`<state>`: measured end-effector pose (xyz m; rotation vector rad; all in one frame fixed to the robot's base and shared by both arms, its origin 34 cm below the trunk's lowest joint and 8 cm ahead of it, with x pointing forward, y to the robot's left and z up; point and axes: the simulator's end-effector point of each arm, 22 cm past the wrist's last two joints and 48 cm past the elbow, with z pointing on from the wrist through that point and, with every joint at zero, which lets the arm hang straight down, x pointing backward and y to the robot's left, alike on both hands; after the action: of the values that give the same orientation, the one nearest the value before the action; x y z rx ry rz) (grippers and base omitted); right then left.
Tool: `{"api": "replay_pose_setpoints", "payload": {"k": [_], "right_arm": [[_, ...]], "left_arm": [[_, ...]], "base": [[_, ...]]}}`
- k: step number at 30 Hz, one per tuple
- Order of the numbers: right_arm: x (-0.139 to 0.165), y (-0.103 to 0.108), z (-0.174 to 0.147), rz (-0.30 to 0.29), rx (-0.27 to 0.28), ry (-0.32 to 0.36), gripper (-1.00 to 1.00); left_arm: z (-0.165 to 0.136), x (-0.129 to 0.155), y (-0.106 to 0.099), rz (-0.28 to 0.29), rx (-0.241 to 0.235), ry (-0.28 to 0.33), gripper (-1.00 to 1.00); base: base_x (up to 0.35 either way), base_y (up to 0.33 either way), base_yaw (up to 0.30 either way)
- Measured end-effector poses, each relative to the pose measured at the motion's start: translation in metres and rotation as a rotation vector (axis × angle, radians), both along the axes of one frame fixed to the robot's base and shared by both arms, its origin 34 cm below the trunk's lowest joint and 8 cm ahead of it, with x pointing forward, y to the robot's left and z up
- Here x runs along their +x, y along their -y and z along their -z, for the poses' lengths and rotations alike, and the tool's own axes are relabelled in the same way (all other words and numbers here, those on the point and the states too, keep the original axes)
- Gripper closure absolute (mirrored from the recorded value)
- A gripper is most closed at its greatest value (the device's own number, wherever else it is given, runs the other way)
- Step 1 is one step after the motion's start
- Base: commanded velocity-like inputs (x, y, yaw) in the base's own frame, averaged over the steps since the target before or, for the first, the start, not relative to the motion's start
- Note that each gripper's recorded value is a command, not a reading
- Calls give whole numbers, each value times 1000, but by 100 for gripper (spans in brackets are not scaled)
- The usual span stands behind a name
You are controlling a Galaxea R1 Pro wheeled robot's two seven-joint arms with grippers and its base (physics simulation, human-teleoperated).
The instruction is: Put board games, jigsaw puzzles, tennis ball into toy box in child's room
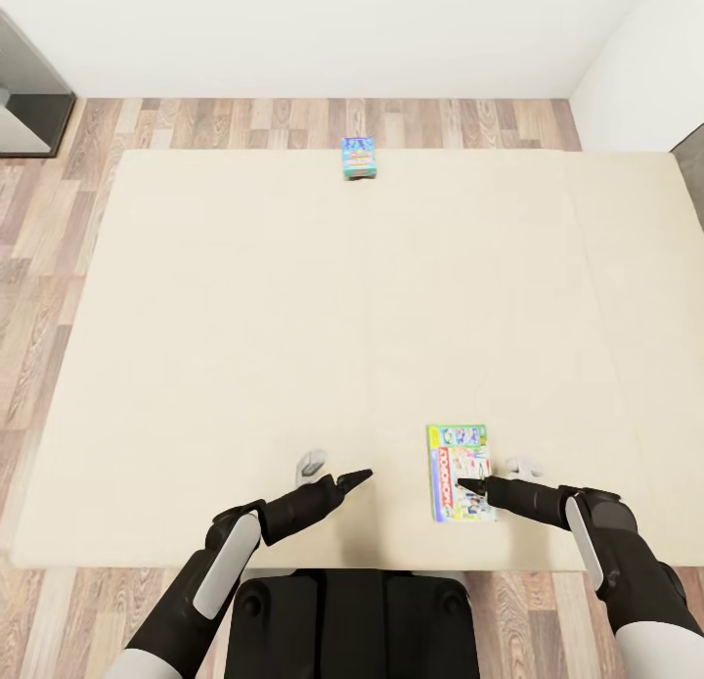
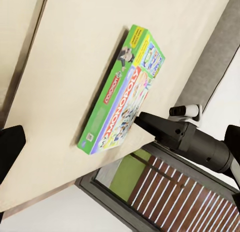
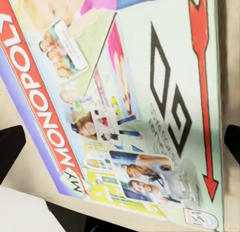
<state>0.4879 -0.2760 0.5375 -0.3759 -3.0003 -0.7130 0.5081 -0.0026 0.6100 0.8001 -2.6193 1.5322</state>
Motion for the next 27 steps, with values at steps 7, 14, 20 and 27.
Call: {"api": "replay_pose_setpoints", "payload": {"k": [7,14,20,27], "right_arm": [[24,18,-7,-4,-34,54,-100],[32,18,-10,-10,-38,73,-100],[32,18,-10,-10,-38,73,-100],[32,18,-10,-10,-38,73,-100]], "left_arm": [[-6,8,4,-16,-13,13,-100],[-6,8,4,-16,-13,13,-100],[-6,8,4,-16,-13,13,-100],[-6,8,4,-16,-13,13,-100]], "base": [[0,0,0],[0,0,0],[0,0,0],[0,0,0]]}}
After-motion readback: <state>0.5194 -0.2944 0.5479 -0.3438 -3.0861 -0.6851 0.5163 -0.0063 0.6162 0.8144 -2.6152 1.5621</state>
